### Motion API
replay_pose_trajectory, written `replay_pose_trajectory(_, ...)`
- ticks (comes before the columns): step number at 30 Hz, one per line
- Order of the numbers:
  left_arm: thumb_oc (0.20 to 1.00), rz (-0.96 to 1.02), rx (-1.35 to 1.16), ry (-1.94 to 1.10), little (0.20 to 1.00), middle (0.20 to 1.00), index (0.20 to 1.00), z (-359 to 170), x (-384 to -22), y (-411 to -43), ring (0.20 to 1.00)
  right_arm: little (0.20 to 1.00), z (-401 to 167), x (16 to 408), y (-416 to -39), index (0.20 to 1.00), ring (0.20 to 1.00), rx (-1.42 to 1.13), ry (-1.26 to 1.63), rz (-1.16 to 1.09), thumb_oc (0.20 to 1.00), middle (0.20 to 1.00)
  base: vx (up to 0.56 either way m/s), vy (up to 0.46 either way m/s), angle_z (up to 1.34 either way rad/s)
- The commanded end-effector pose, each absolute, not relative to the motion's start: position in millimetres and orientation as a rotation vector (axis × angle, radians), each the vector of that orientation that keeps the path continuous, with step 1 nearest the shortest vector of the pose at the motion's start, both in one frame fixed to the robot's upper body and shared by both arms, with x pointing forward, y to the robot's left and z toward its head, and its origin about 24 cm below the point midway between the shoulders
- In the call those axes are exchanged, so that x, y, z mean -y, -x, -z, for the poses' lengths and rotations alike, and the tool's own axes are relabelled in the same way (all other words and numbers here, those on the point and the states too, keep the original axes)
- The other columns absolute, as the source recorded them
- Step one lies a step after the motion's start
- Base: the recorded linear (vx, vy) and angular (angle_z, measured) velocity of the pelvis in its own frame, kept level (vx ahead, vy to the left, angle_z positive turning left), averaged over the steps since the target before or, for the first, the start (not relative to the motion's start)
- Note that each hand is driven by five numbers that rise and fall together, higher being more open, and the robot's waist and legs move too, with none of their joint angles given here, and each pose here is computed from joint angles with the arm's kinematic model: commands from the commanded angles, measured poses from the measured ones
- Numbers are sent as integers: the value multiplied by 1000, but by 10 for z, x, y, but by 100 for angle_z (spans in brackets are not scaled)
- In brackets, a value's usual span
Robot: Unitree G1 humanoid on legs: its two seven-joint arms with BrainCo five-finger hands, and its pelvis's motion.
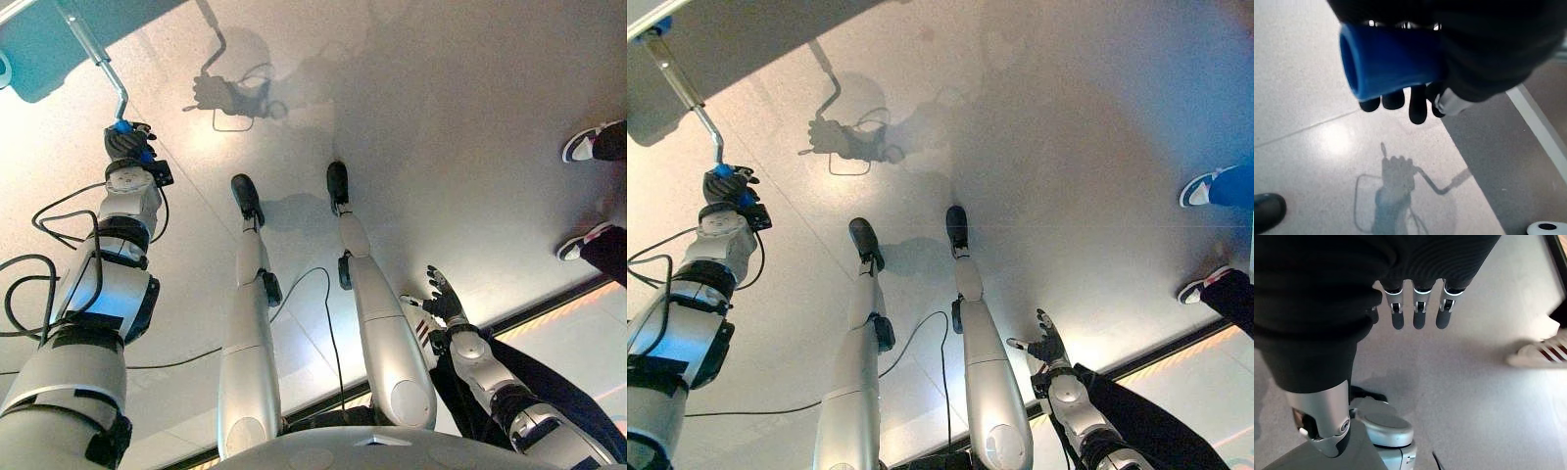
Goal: Raise the hospital bed
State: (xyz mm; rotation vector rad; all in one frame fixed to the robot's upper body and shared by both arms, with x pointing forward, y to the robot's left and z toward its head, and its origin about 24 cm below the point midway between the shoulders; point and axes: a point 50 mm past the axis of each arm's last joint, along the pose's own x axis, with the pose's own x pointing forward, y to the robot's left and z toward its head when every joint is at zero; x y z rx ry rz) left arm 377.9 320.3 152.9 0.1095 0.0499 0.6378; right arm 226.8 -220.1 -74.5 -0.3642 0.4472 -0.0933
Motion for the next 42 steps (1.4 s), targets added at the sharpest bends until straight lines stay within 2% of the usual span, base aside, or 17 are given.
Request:
replay_pose_trajectory(1, 200, -525, 110, -196, 200, 200, 200, -1962, -2933, -3964, 200, 1000, 837, 2299, -2059, 1000, 1000, -492, 389, 111, 1000, 1000, -8, -15, -7)
replay_pose_trajectory(7, 200, -485, 152, -185, 200, 200, 200, -2082, -2785, -4029, 200, 1000, 838, 2293, -2062, 1000, 1000, -493, 392, 104, 1000, 1000, 0, -16, -13)
replay_pose_trajectory(20, 200, -303, 255, -63, 200, 200, 200, -2156, -2207, -4150, 200, 1000, 858, 2349, -2026, 1000, 1000, -513, 420, 101, 1000, 1000, 0, -13, -5)
replay_pose_trajectory(29, 200, -250, 297, -15, 200, 200, 200, -2290, -2024, -4188, 200, 1000, 892, 2398, -1952, 1000, 1000, -537, 420, 107, 1000, 1000, -7, -21, 3)
replay_pose_trajectory(42, 200, -317, 276, -38, 200, 200, 200, -2314, -2160, -4188, 200, 1000, 892, 2413, -1930, 1000, 1000, -538, 410, 113, 1000, 1000, 5, 6, -3)
